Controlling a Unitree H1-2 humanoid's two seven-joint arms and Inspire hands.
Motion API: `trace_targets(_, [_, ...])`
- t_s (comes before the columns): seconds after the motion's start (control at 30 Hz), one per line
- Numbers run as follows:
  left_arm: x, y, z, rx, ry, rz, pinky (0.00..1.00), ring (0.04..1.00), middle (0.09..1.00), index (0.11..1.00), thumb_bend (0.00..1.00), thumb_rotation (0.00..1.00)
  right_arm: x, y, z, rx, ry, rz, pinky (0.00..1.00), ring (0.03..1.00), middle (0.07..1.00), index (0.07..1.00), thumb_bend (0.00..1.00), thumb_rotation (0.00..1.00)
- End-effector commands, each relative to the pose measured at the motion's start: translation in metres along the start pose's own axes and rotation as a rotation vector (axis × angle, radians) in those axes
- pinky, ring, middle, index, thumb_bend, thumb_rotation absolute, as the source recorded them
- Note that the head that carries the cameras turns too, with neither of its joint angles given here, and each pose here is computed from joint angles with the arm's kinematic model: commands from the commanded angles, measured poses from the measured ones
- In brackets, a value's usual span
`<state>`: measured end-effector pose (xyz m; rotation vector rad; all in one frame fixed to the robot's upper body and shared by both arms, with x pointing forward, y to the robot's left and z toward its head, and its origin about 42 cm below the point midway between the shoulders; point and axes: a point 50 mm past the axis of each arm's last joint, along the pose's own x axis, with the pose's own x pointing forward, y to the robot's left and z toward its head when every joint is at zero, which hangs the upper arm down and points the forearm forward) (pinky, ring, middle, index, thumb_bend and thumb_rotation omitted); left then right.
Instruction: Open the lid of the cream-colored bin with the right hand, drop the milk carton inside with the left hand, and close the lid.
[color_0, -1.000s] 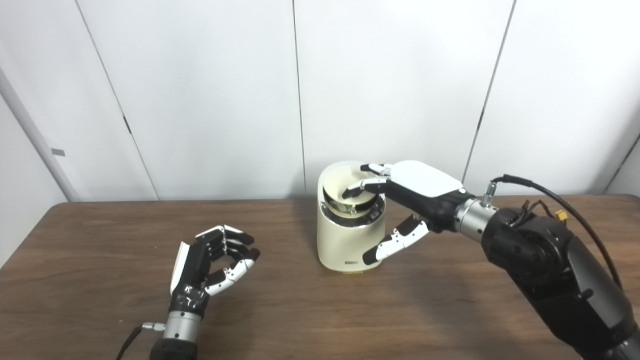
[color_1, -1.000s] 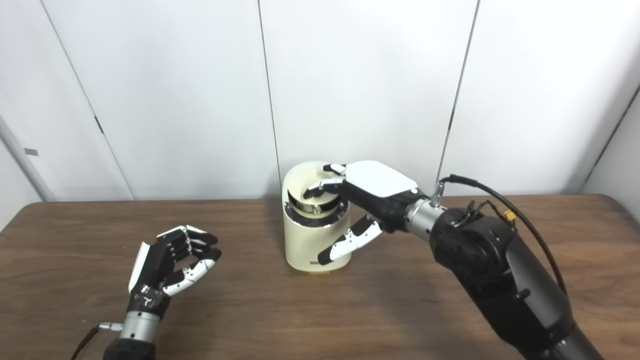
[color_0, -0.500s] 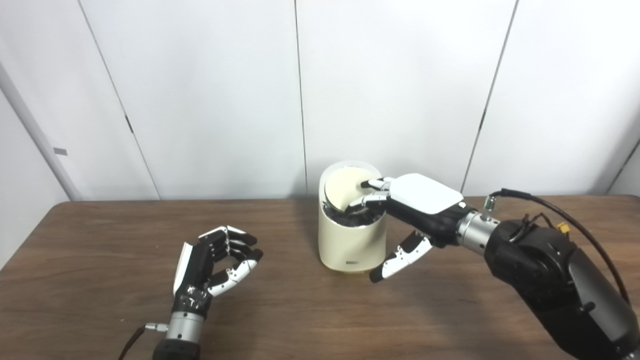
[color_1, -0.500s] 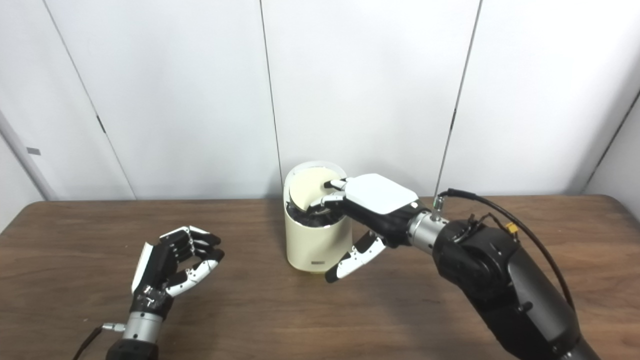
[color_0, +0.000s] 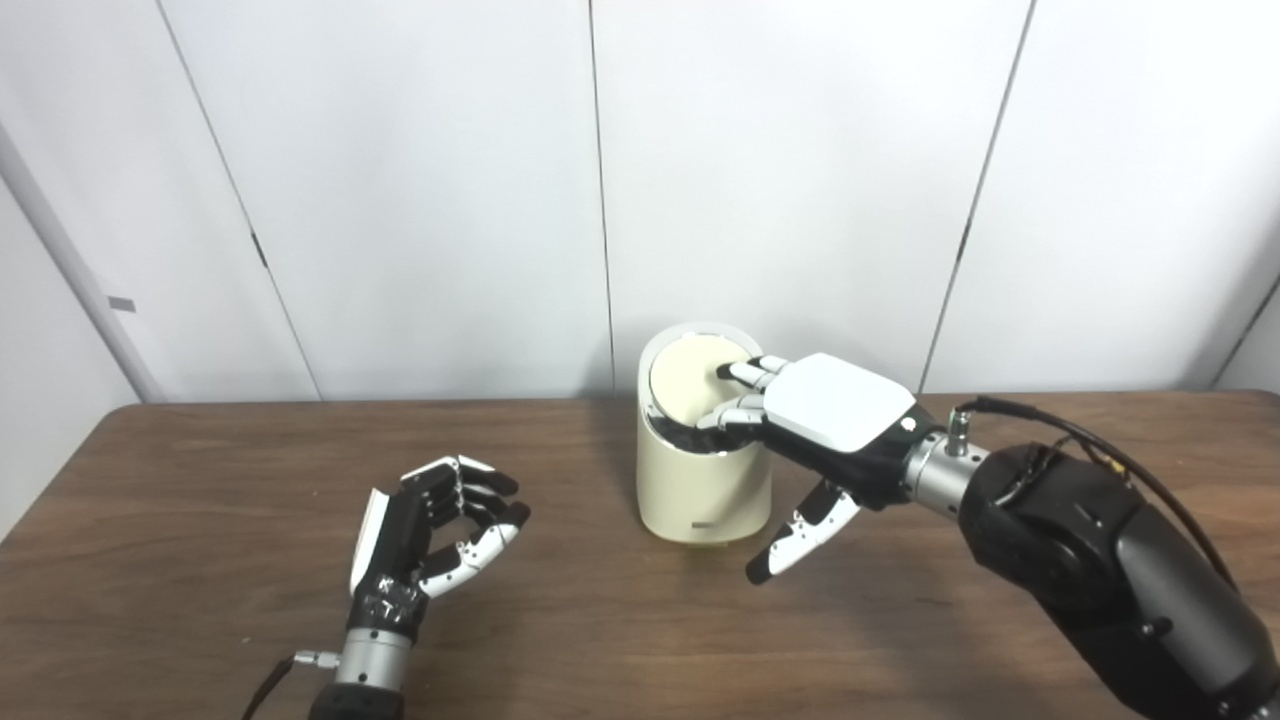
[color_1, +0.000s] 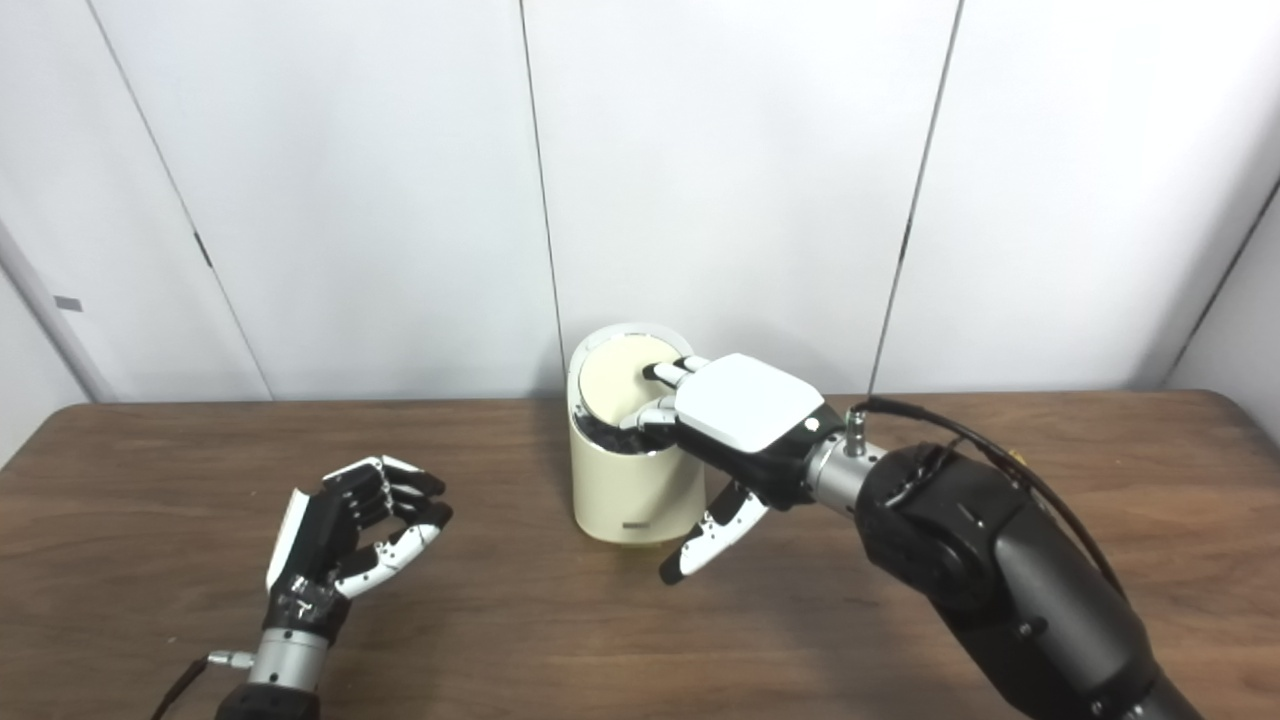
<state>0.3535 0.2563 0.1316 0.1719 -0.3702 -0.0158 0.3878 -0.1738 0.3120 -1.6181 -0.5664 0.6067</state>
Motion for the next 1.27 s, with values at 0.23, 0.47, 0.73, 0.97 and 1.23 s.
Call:
trace_targets(0.23, [-0.009,-0.004,-0.003,-0.015,0.023,0.006,0.38,0.469,0.558,0.493,0.51,0.07,-0.008,-0.004,-0.013,0.101,0.032,-0.061,0.96,0.981,0.807,0.826,0.73,0.58])
trace_targets(0.47, [-0.008,-0.003,-0.003,-0.012,0.016,-0.002,0.38,0.469,0.561,0.493,0.51,0.07,-0.023,-0.021,-0.017,0.240,0.039,-0.243,0.96,0.978,0.820,0.840,0.67,0.55])
trace_targets(0.73, [-0.007,-0.002,0.000,-0.021,0.002,-0.006,0.38,0.470,0.562,0.493,0.51,0.07,-0.059,-0.014,-0.025,0.469,0.085,-0.486,0.83,0.854,0.844,0.864,0.62,0.29])
trace_targets(0.97, [-0.005,0.001,0.003,-0.021,-0.016,-0.041,0.40,0.492,0.587,0.495,0.51,0.06,-0.080,0.037,-0.039,0.923,0.206,-0.449,0.78,0.870,0.894,0.887,0.69,0.28])
trace_targets(1.23, [-0.005,0.004,0.006,-0.045,-0.039,-0.095,0.46,0.538,0.640,0.497,0.51,0.06,-0.100,0.106,-0.042,1.069,0.265,-0.487,0.78,0.874,0.918,0.926,0.70,0.18])
